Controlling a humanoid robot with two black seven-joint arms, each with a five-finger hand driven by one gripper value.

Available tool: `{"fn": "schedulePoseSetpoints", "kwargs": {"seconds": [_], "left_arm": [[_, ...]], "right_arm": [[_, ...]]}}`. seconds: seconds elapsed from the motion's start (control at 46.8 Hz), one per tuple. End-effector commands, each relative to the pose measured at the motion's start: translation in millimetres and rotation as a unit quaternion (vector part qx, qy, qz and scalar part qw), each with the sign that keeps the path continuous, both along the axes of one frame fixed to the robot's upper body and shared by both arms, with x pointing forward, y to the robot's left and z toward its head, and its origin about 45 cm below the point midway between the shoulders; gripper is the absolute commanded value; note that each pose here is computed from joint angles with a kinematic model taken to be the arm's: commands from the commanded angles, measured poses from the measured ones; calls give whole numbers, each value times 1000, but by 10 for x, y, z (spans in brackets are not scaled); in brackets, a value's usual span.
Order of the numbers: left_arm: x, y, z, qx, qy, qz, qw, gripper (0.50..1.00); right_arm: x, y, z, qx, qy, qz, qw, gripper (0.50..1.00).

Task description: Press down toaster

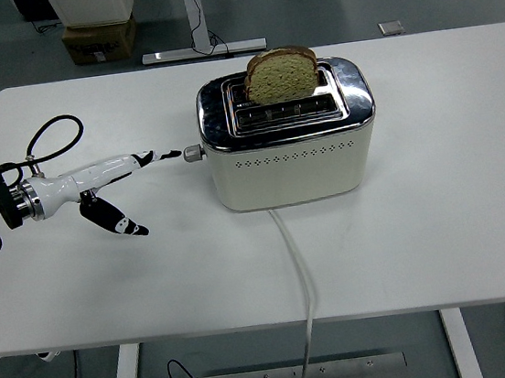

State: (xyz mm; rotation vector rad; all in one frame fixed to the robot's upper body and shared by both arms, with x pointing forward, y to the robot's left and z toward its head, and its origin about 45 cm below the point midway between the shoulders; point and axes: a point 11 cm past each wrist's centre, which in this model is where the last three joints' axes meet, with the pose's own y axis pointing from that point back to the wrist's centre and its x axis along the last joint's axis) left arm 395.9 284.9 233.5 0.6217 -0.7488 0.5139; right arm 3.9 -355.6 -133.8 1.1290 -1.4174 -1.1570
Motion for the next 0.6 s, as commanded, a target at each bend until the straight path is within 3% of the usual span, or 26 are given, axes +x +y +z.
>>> {"fn": "schedulePoseSetpoints", "kwargs": {"seconds": [0.0, 0.577], "left_arm": [[1, -5, -1, -1, 0, 0, 1000, 1000], [8, -108, -20, -10, 1, -6, 1000, 1000]], "right_arm": [[0, 0, 0, 0, 0, 0, 1000, 998], [0, 0, 0, 0, 0, 0, 1000, 998]]}}
